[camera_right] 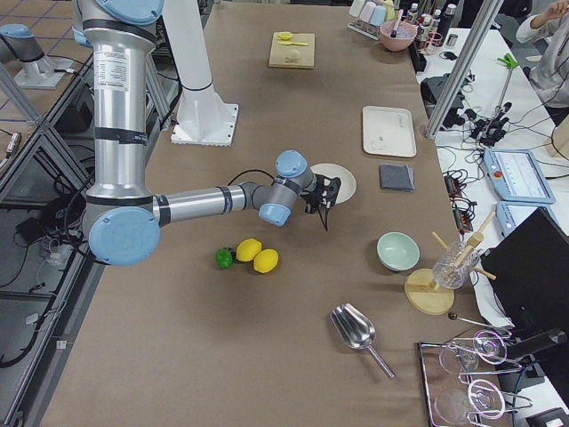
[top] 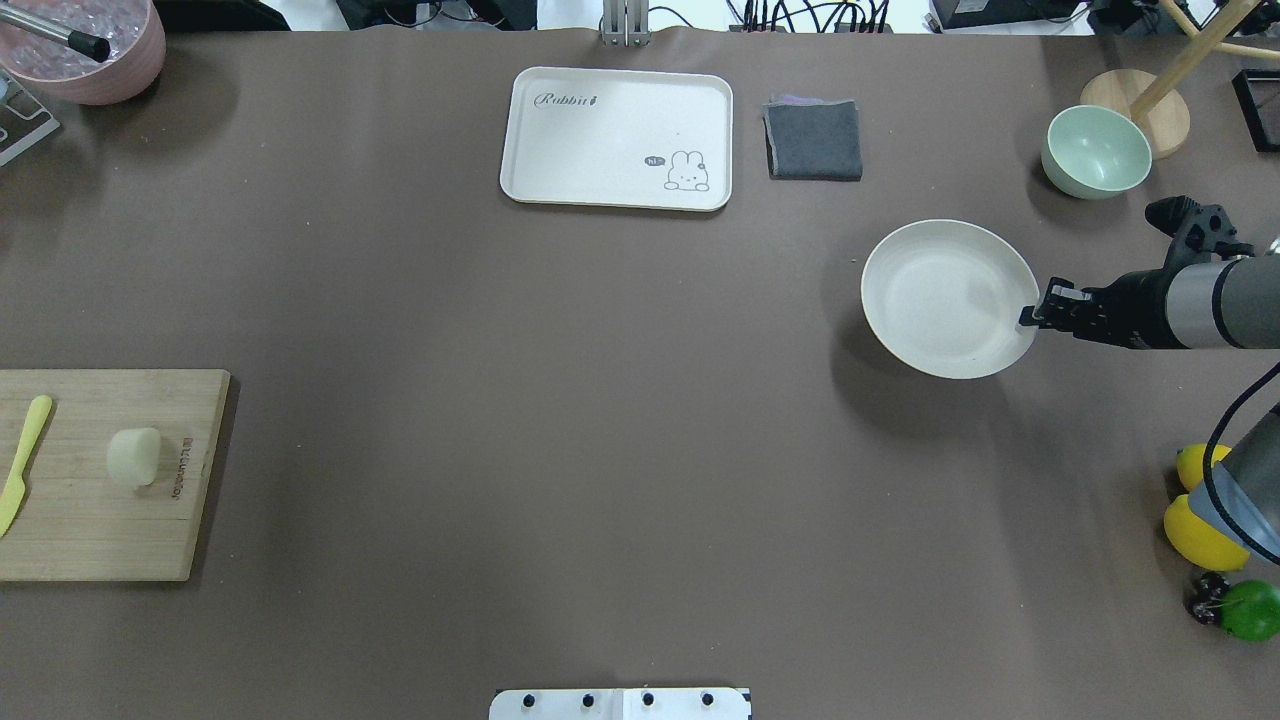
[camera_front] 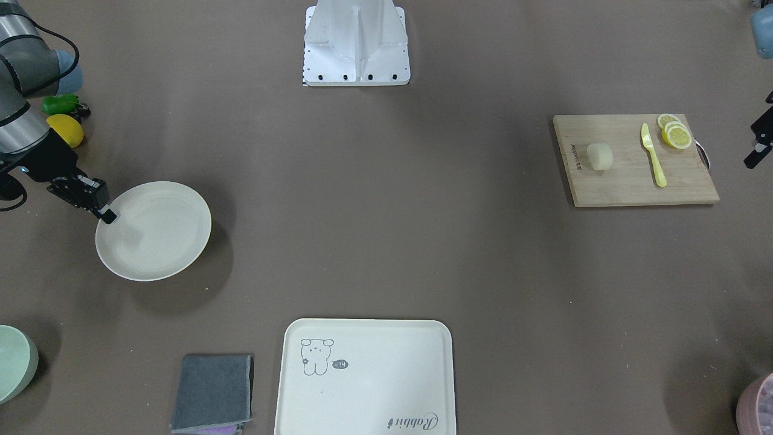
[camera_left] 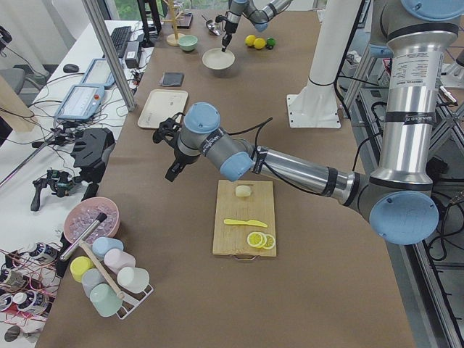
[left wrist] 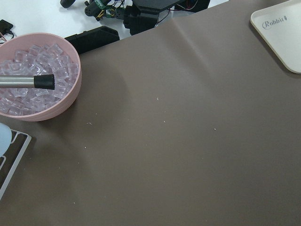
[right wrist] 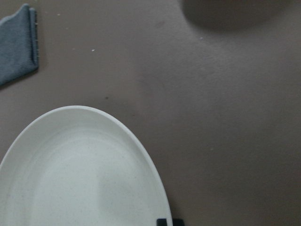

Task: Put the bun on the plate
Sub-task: 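Slide the white plate with the right gripper toward the table center, then release the plate and retract the right arm while the left reaches the board, then grasp the white bun on the cutting board with the left gripper, then lift the bun and carry it with the left gripper toward the plate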

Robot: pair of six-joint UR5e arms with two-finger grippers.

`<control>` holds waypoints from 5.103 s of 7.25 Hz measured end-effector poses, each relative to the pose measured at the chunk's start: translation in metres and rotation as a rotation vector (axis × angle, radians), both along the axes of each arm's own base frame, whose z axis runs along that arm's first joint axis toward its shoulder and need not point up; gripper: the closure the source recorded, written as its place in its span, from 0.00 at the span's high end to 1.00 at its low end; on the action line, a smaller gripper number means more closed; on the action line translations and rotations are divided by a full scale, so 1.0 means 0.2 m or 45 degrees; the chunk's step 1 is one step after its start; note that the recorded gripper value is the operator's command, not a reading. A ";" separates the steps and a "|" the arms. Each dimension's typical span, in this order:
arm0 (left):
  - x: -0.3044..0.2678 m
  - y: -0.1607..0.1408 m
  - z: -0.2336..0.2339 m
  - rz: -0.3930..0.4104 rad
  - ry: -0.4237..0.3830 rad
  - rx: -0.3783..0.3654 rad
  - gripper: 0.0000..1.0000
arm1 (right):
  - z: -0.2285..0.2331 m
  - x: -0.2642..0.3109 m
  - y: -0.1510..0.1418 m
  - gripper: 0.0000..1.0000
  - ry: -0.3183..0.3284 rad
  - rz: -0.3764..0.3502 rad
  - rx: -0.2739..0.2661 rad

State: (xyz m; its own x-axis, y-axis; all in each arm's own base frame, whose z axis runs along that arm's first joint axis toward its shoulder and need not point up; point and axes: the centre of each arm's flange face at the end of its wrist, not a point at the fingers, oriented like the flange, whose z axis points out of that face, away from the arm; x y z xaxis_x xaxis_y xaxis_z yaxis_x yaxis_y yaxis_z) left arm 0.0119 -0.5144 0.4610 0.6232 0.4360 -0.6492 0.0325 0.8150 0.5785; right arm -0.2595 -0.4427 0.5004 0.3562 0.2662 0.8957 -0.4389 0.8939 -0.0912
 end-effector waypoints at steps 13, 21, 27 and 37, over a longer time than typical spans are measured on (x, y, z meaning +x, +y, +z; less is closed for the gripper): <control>0.01 0.05 0.09 0.001 0.002 -0.058 0.98 | -1.38 -1.46 0.38 1.00 0.095 0.122 -0.068; 0.89 0.81 0.53 -0.041 0.044 -0.469 0.97 | -0.78 0.29 -0.20 1.00 0.388 -0.226 0.059; 1.27 0.93 0.55 -0.045 -0.021 -0.436 0.25 | -0.44 0.74 -0.16 1.00 0.446 -0.332 0.104; 1.80 0.64 -0.17 -0.046 0.376 -0.444 0.02 | -0.36 0.78 -0.15 1.00 0.448 -0.331 0.062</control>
State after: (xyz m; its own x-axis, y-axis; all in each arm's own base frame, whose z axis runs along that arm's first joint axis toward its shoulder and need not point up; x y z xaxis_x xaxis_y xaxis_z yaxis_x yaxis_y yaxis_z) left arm 0.3722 -0.3864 0.4267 0.4003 0.1408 -0.9055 0.1869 0.9548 0.2311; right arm -0.1036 -0.4718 0.4281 0.6912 0.0874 0.7174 -0.1952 0.9783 0.0688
